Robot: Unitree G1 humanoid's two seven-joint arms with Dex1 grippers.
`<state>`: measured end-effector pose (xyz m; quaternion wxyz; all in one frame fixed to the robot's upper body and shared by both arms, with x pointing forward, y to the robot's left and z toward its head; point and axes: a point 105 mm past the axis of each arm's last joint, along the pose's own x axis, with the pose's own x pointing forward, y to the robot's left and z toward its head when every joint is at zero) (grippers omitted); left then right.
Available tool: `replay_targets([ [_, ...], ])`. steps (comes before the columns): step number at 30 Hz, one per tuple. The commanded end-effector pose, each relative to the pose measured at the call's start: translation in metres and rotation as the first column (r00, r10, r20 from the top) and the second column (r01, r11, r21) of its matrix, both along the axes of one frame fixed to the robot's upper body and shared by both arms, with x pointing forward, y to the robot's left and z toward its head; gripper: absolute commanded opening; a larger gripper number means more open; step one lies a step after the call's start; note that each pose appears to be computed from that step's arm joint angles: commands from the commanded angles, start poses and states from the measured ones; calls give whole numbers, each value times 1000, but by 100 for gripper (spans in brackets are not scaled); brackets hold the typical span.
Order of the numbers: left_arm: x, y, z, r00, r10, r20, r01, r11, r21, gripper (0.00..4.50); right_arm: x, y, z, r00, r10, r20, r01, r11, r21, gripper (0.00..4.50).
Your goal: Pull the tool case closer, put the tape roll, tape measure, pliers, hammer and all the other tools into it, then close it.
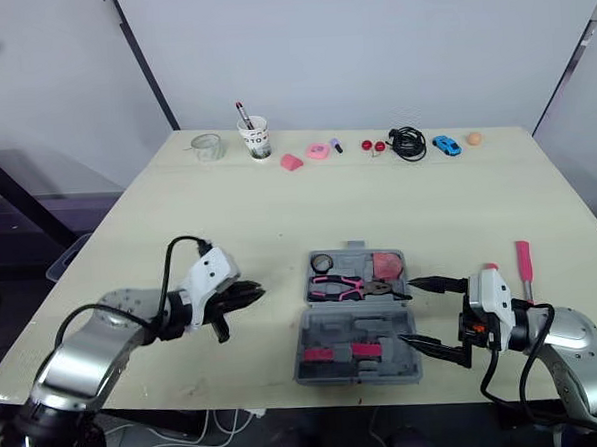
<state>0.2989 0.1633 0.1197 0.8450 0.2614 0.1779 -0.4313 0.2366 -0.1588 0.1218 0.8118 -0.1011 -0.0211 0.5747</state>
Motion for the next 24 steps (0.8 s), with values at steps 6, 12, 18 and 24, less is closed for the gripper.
replay_targets([
  [6, 6, -53, 5, 946, -306, -108, 311, 950, 35, 3, 3, -13, 10, 997, -54, 59, 54, 998, -10, 450],
  [12, 10, -77, -4, 898, -408, -164, 427, 898, 109, 3, 0, -16, 11, 994, -88, 64, 88, 996, -9, 450],
  [18, 11, -100, -9, 863, -464, -201, 496, 854, 157, 3, -2, -20, 9, 992, -114, 63, 115, 993, -14, 450],
  [24, 18, -115, -24, 861, -461, -215, 505, 828, 243, 3, -2, -18, 8, 989, -126, 71, 127, 992, -12, 450],
])
